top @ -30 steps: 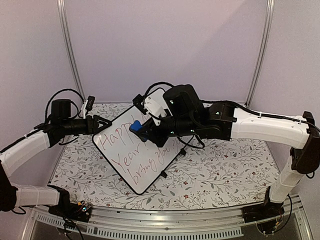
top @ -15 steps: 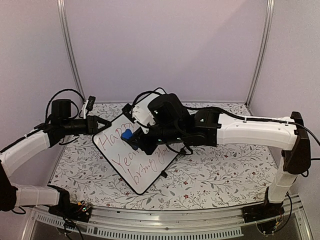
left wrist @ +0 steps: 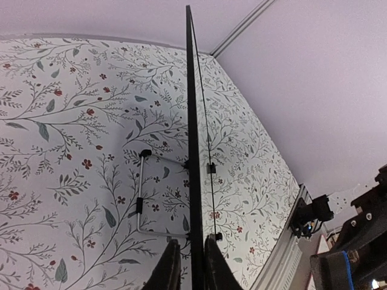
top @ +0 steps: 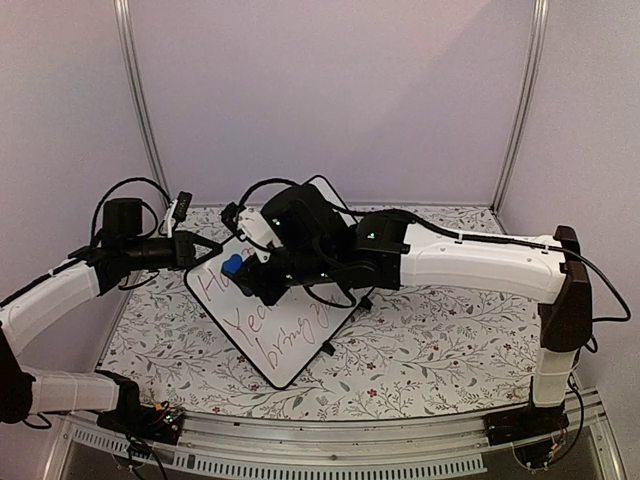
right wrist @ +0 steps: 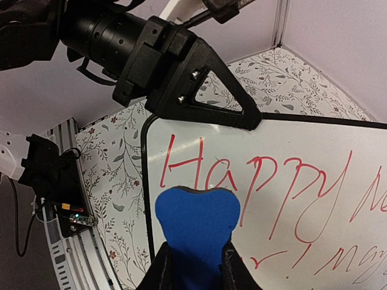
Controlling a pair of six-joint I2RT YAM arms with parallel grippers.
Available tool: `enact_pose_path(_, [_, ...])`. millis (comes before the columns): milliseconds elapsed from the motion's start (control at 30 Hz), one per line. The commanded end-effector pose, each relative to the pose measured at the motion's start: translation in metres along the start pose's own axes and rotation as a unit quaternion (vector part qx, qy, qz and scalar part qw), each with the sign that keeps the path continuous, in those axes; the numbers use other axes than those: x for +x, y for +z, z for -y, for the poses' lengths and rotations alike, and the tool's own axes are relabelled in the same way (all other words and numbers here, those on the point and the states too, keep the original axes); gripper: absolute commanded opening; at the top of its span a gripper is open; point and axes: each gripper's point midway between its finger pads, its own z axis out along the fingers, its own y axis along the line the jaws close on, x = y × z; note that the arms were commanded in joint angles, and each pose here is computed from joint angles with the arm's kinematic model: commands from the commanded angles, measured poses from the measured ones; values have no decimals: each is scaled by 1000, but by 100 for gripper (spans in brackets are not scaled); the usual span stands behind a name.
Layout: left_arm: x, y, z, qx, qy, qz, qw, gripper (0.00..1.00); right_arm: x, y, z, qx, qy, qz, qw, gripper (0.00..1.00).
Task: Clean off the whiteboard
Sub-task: Erase the whiteboard at the center of the board.
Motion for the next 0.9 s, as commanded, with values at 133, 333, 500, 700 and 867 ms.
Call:
enact_pose_path(133, [1, -1, 10, 18, 11, 6, 1000, 8, 9, 21, 0, 27, 26, -25, 999, 14])
enact_pose_path(333, [-1, -3, 13, 22, 14, 10, 1000, 7, 12, 34, -6, 25, 31, -31, 999, 14])
enact_pose_path(500, [0, -2, 14, 25, 11, 9, 1000, 7, 12, 41, -8, 29, 29, -32, 999, 14])
enact_pose_path(700, [0, -2, 14, 26, 12, 11, 1000, 7, 15, 47, -13, 28, 23, -36, 999, 14])
enact_pose_path(867, [1, -1, 14, 23, 11, 11, 1000, 7, 16, 49, -12, 37, 22, -38, 998, 14])
